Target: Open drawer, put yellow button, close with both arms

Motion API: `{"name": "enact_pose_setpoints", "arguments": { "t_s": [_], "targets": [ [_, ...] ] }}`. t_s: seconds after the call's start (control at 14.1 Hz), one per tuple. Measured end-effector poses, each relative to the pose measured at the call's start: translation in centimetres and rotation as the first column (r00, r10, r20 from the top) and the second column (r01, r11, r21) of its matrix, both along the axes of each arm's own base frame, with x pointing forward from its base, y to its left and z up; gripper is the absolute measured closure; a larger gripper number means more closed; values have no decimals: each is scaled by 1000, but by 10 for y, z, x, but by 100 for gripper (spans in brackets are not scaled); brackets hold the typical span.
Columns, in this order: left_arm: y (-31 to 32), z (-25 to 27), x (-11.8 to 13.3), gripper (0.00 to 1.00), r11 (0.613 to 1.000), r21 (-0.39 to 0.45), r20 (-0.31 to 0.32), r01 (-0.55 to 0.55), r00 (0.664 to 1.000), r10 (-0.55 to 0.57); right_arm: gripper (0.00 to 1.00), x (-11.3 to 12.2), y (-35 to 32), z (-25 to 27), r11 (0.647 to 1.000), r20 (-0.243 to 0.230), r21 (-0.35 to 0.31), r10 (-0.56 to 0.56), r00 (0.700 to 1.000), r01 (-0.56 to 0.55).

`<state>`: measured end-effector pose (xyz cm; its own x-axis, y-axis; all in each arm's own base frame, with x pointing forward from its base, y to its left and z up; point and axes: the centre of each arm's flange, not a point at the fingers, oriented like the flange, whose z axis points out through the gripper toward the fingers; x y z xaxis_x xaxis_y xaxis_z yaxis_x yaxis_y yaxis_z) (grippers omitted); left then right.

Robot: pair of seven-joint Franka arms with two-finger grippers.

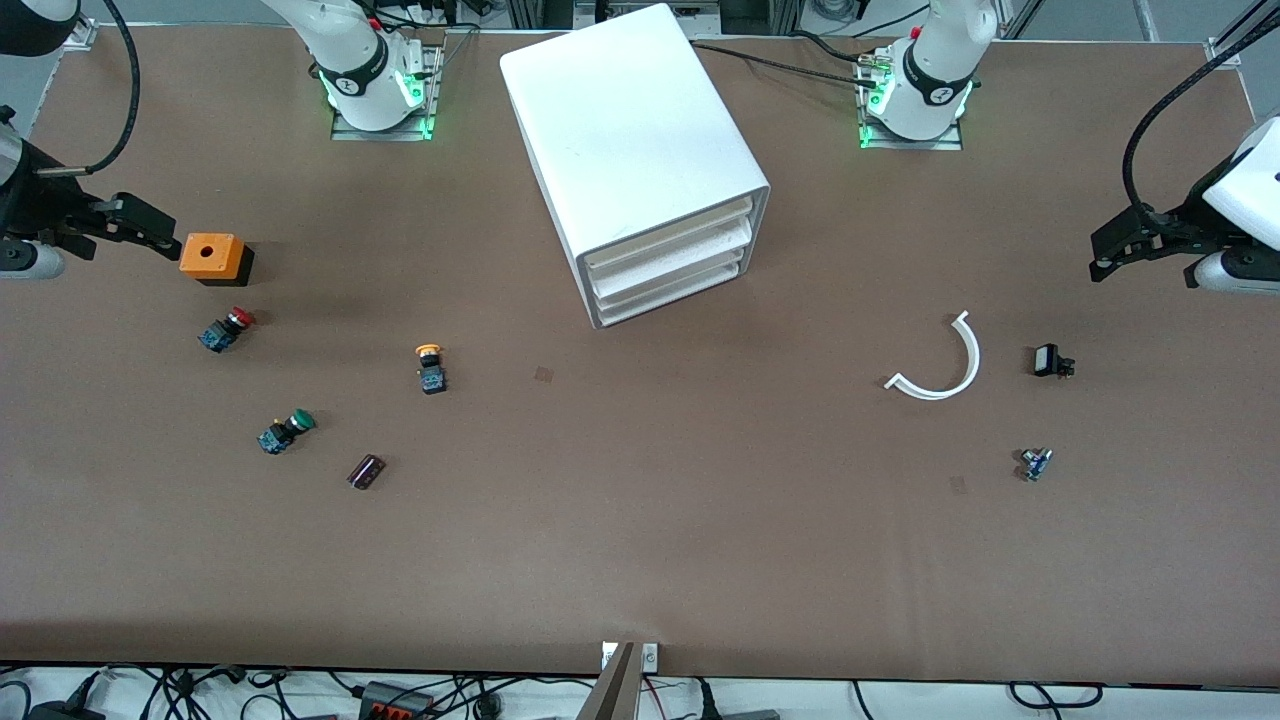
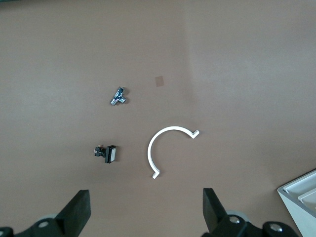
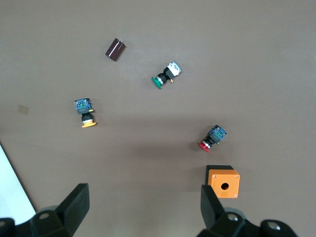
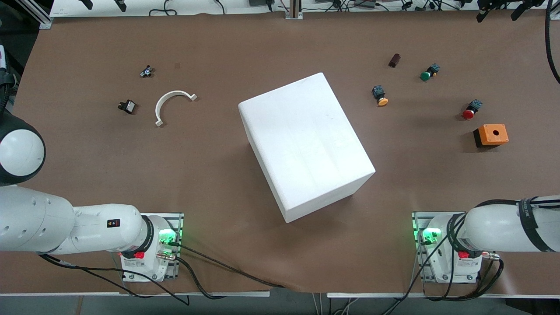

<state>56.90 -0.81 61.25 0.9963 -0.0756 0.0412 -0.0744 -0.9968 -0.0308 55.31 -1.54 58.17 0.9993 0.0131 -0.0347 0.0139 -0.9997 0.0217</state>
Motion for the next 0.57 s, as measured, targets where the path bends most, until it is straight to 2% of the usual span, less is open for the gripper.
{"name": "enact_pose_setpoints", "arguments": {
  "t_s": [0.57],
  "targets": [
    [0,0,0,0,1000,0,0,0,1000,0,0,0,0,-4,1000,-8,0,0,1000,0]
  ]
}}
